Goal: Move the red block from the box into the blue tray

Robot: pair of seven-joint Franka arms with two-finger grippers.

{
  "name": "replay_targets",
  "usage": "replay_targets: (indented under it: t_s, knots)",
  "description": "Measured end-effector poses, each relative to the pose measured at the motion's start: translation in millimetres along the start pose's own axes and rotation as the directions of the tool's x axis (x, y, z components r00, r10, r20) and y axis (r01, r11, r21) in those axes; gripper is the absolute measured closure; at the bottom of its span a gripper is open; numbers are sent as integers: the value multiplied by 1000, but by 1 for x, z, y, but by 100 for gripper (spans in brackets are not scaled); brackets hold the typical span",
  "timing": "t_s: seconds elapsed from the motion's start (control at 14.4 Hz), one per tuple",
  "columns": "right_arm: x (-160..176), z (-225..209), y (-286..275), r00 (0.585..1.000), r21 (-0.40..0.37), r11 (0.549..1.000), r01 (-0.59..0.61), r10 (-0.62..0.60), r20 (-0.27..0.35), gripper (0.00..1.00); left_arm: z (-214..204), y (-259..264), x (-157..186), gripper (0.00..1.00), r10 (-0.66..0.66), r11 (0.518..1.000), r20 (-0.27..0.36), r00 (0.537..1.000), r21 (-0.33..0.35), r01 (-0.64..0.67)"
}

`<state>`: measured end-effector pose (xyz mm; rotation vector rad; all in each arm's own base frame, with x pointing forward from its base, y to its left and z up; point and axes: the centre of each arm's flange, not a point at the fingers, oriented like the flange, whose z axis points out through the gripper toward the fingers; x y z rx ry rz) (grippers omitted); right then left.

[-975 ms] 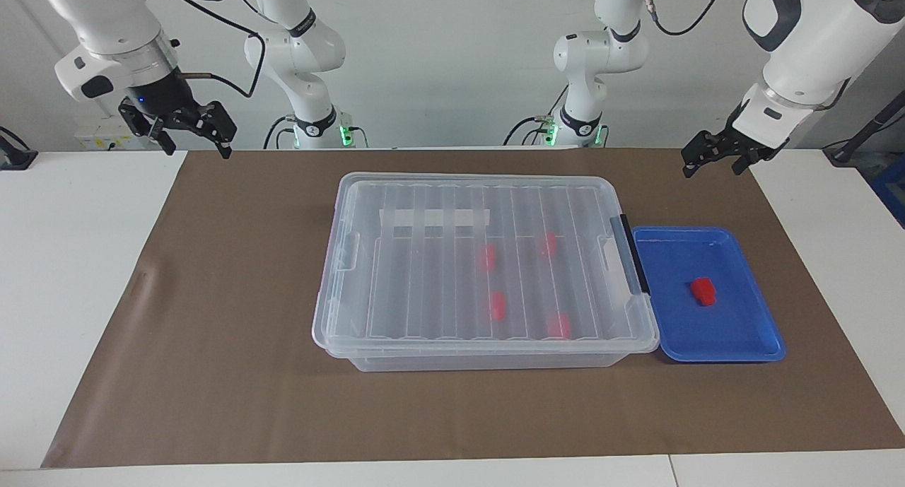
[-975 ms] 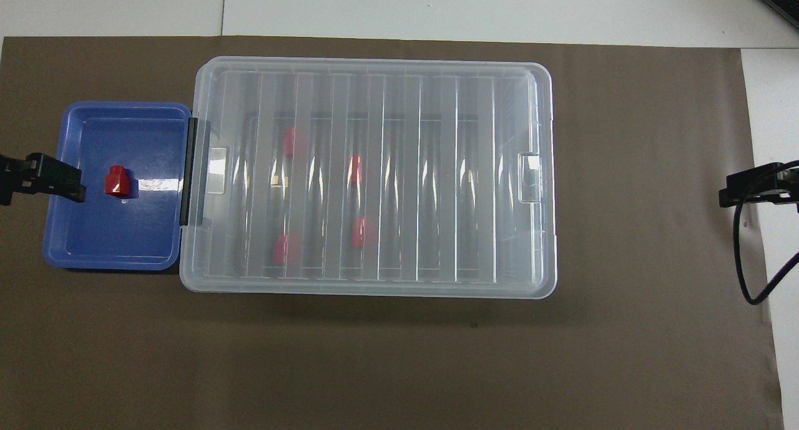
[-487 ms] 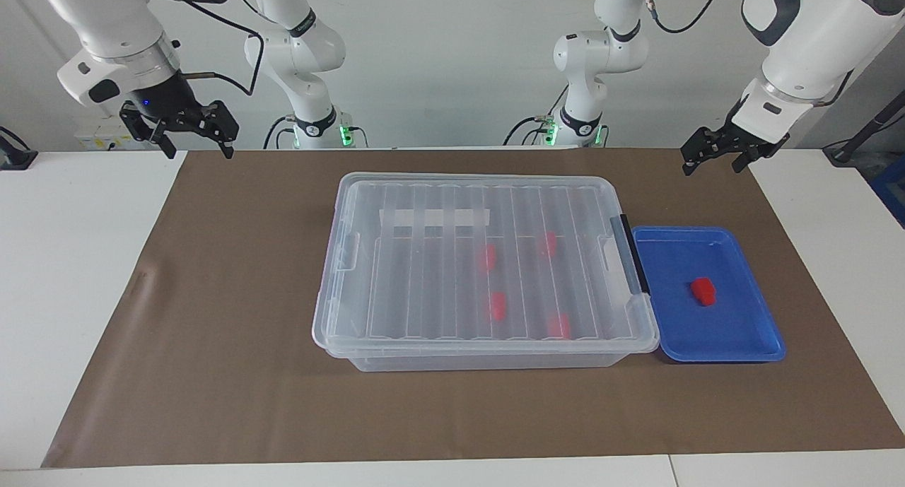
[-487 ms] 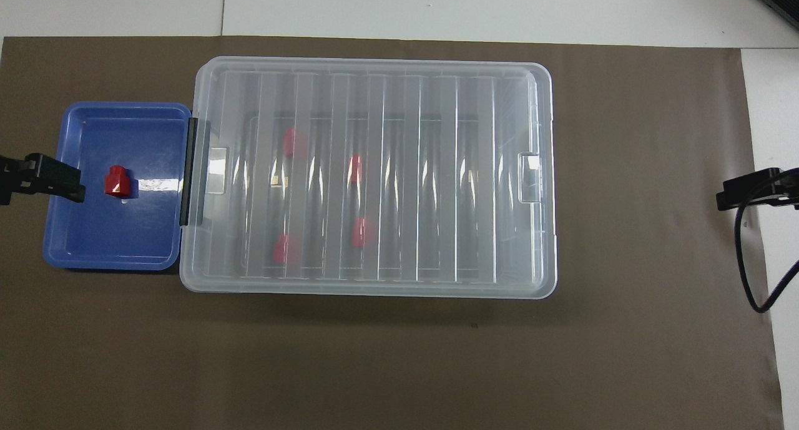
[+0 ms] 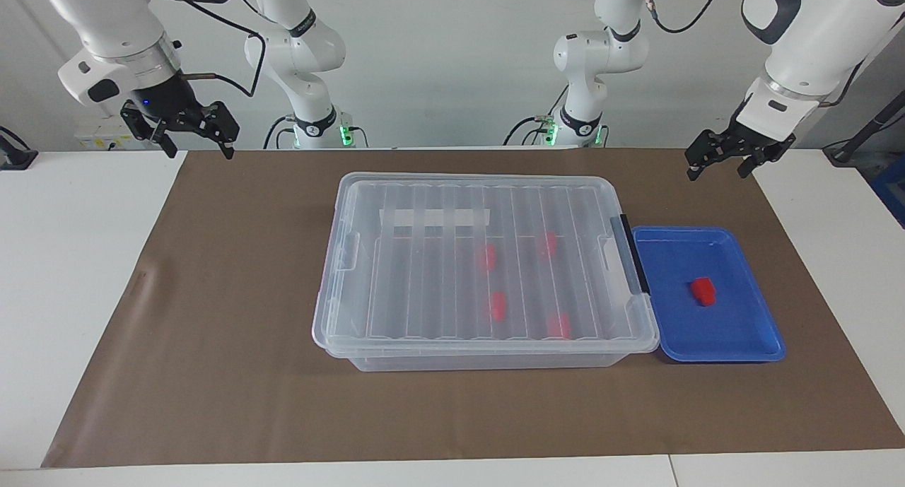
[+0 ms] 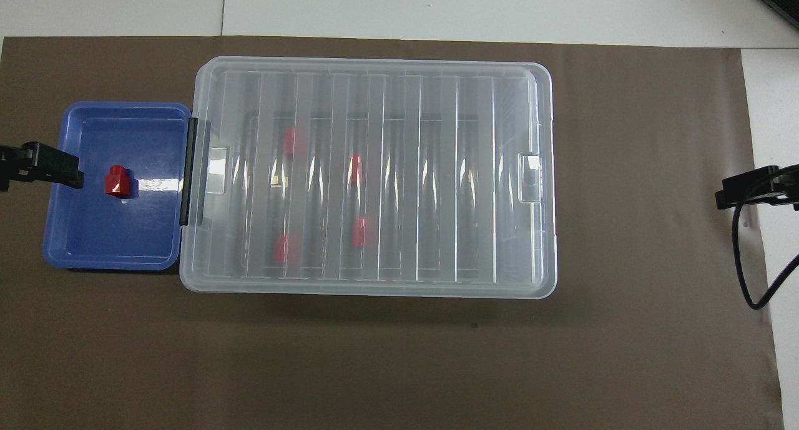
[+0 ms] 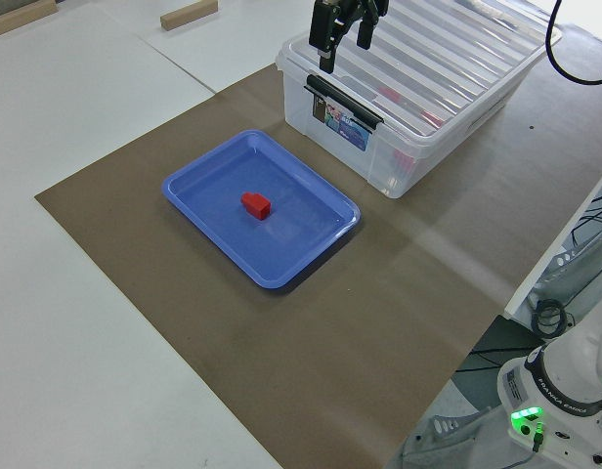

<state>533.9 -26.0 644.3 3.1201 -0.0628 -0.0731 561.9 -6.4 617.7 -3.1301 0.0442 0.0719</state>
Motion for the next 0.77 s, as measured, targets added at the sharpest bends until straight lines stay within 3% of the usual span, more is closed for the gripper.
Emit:
replay_targets:
  t_s: [0.77]
  knots:
    - [0, 0, -2, 1000, 0, 1000, 5, -5, -1, 0, -2, 5, 0, 0, 9, 1000, -9, 1000, 0, -9]
